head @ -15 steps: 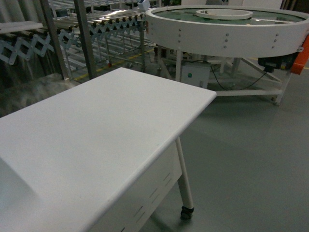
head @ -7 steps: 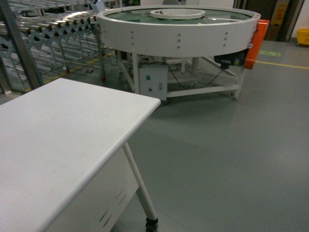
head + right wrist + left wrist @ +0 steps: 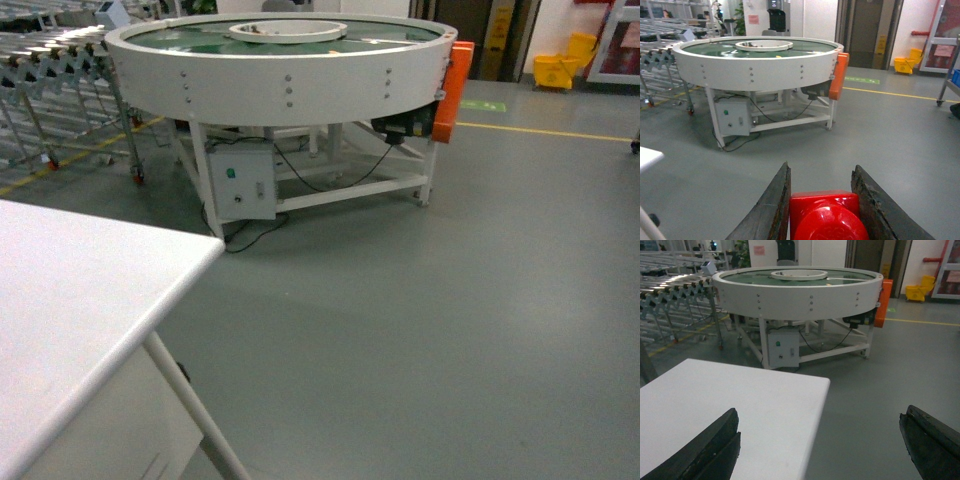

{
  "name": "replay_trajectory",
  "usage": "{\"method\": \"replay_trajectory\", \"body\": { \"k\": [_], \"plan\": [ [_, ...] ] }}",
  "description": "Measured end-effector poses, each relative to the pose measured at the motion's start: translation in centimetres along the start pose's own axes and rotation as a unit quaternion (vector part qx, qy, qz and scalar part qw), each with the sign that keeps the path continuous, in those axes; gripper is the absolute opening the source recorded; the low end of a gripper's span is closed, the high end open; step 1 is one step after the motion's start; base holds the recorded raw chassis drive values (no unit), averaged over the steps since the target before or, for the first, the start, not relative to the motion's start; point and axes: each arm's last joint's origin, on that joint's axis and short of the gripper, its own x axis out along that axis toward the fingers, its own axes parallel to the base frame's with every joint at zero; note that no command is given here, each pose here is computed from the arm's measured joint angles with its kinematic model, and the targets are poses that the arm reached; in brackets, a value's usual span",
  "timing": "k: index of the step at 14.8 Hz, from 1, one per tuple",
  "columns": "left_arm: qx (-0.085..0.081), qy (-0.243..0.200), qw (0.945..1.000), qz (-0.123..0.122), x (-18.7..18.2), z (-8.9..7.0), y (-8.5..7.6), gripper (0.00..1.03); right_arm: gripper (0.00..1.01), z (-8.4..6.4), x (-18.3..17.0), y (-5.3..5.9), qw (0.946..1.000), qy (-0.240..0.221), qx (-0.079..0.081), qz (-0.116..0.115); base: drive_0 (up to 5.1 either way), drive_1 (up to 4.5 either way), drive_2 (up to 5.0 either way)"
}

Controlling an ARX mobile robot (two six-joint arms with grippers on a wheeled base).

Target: Pick red block from blue box to shelf

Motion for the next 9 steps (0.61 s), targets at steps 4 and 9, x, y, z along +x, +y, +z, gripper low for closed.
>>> {"method": "replay_trajectory", "body": {
  "k": [4, 9],
  "plan": [
    [0.0, -0.001, 1.0, -0.001, 0.0, 0.02, -0.01, 0.98, 0.29, -0.03, 0.0, 0.0, 1.0, 0.002, 0.0, -0.001, -0.3, 1.48, -5.9],
    [0.0, -0.001, 1.0, -0.001, 0.0, 0.02, 0.0, 0.98, 0.29, 0.01, -0.01, -0.01, 1.0, 0.0, 0.0, -0.002, -1.5, 2.27, -5.3]
  ]
}}
